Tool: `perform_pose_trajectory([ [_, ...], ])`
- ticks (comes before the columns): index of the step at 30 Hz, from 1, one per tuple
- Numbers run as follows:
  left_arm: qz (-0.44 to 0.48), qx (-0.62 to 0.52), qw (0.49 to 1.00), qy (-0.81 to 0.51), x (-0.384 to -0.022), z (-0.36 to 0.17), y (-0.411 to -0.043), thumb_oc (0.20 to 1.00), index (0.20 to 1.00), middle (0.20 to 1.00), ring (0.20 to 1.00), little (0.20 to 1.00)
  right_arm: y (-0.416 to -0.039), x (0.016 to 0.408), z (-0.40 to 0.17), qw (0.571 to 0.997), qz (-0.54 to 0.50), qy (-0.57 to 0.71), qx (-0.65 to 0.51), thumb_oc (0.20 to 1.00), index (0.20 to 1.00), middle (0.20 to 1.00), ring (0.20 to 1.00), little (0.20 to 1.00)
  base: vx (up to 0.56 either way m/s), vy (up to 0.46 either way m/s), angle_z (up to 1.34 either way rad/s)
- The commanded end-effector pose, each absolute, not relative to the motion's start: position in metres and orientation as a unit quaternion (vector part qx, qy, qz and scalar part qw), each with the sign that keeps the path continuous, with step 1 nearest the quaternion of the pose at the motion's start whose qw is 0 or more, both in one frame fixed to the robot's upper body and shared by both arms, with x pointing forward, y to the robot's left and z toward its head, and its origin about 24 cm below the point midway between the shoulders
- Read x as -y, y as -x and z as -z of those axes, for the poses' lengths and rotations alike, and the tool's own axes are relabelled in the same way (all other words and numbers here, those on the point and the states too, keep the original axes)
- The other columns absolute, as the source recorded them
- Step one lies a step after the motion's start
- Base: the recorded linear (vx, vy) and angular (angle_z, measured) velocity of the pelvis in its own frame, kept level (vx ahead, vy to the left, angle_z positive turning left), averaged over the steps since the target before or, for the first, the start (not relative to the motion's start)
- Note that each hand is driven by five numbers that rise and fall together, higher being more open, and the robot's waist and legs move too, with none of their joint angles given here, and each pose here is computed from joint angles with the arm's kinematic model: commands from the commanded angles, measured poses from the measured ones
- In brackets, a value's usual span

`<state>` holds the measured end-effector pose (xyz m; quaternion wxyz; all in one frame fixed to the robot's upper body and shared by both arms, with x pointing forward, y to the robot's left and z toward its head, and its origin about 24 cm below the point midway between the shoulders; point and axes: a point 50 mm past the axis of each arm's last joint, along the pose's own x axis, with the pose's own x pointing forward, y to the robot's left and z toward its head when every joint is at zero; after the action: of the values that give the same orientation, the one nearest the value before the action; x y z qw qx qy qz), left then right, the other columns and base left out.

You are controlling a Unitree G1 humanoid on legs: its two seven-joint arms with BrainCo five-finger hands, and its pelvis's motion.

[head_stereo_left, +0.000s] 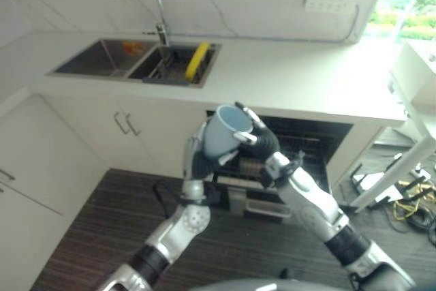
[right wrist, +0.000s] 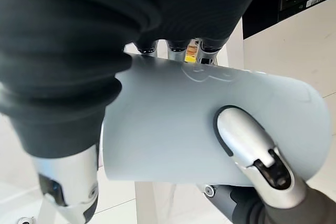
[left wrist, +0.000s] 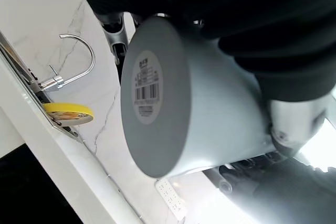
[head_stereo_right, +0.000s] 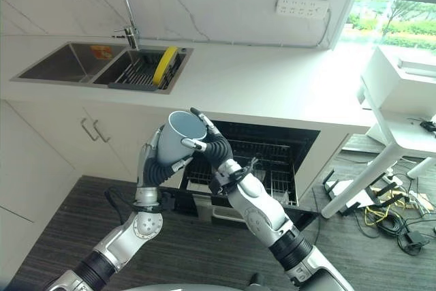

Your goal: Place the dishes in the dishwasher.

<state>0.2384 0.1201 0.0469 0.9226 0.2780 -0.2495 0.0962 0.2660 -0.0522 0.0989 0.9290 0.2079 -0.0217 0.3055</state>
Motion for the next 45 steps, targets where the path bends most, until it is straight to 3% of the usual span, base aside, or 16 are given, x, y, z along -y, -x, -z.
perform_pose_trajectory([
  [1,-0.100,0.337,0.909,-0.225,-0.107,-0.084,-0.255,0.200,0.200,0.200,0.200,0.200,-0.260,0.029,-0.115,0.900,-0.360,-0.240,0.049,1.000,1.000,1.000,1.000,1.000,0.00,0.000,0.00],
  [13,-0.103,0.329,0.912,-0.220,-0.106,-0.088,-0.258,0.200,0.200,0.200,0.200,0.200,-0.256,0.026,-0.111,0.899,-0.365,-0.240,0.041,1.000,1.000,1.000,1.000,1.000,0.00,0.000,0.00],
  [23,-0.026,0.316,0.922,-0.222,-0.094,-0.095,-0.260,0.200,0.200,0.200,0.200,0.200,-0.256,0.030,-0.102,0.919,-0.350,-0.175,0.052,1.000,1.000,1.000,1.000,1.000,0.00,0.000,0.00],
  [45,-0.106,0.370,0.895,-0.227,-0.107,-0.112,-0.254,0.200,0.200,0.200,0.200,0.200,-0.260,0.055,-0.097,0.953,-0.217,-0.189,0.090,1.000,1.000,1.000,1.000,1.000,0.00,0.000,0.00],
])
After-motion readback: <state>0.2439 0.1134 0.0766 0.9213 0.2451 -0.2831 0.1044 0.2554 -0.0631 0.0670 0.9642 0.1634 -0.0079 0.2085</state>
